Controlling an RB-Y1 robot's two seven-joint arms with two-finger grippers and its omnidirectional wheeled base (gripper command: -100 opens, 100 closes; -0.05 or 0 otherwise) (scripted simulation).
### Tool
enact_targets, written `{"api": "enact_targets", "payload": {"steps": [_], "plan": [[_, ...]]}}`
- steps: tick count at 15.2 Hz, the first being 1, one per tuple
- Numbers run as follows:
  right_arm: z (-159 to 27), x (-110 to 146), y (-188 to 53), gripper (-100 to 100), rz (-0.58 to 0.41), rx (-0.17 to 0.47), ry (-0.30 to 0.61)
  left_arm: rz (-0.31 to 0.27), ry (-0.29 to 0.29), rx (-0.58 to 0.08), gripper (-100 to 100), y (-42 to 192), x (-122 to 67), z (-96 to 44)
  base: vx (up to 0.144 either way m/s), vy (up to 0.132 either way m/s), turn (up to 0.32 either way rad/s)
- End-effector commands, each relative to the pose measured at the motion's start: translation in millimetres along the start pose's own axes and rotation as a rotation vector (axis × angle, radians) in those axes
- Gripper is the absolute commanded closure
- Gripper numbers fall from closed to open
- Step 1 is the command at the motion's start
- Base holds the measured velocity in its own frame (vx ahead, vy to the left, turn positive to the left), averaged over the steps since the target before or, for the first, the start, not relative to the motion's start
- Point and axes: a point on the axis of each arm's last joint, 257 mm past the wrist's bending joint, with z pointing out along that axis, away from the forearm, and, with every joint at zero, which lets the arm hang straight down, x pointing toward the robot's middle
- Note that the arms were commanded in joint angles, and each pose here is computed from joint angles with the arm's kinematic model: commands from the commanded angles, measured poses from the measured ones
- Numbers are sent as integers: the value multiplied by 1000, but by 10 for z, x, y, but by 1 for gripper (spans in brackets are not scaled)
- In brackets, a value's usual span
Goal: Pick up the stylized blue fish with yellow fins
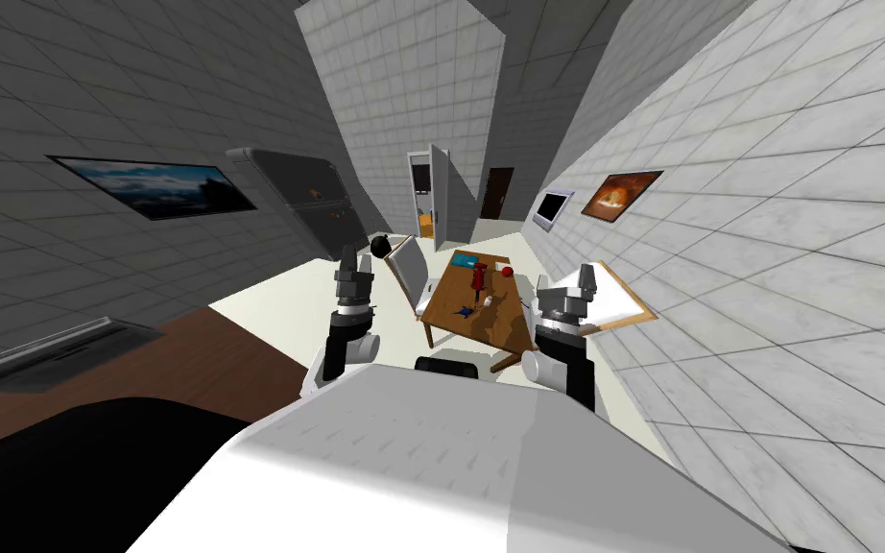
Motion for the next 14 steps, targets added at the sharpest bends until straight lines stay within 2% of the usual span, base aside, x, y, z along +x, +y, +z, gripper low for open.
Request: {"api": "enact_targets", "payload": {"steps": [1,3,4,6,7,8,10,11,13,14], "plan": [[6,36,-33,-100,-32,13,31,0,0,0,0,0,0,0,-3,1,83],[9,92,-116,-100,-95,41,80,0,0,0,0,0,0,0,-9,-3,178],[9,94,-116,-100,-96,41,82,0,0,0,0,0,0,0,-12,-9,152],[-3,148,-250,-100,-181,81,138,0,0,0,0,0,0,0,-17,-8,217],[-17,167,-334,-100,-228,105,163,0,0,0,0,0,0,1,-23,-11,345],[-17,170,-335,-100,-230,105,167,0,0,0,0,0,1,1,-20,-15,230],[-66,193,-539,-100,-338,159,224,0,0,0,0,0,0,0,-23,-12,291],[-66,193,-539,-100,-338,159,224,0,0,0,0,0,1,1,-23,-14,301],[-147,177,-781,-100,-450,222,280,0,0,0,0,0,1,1,-25,-8,392],[-148,181,-783,-100,-458,222,283,0,0,0,0,0,1,1,-27,-13,311]]}}
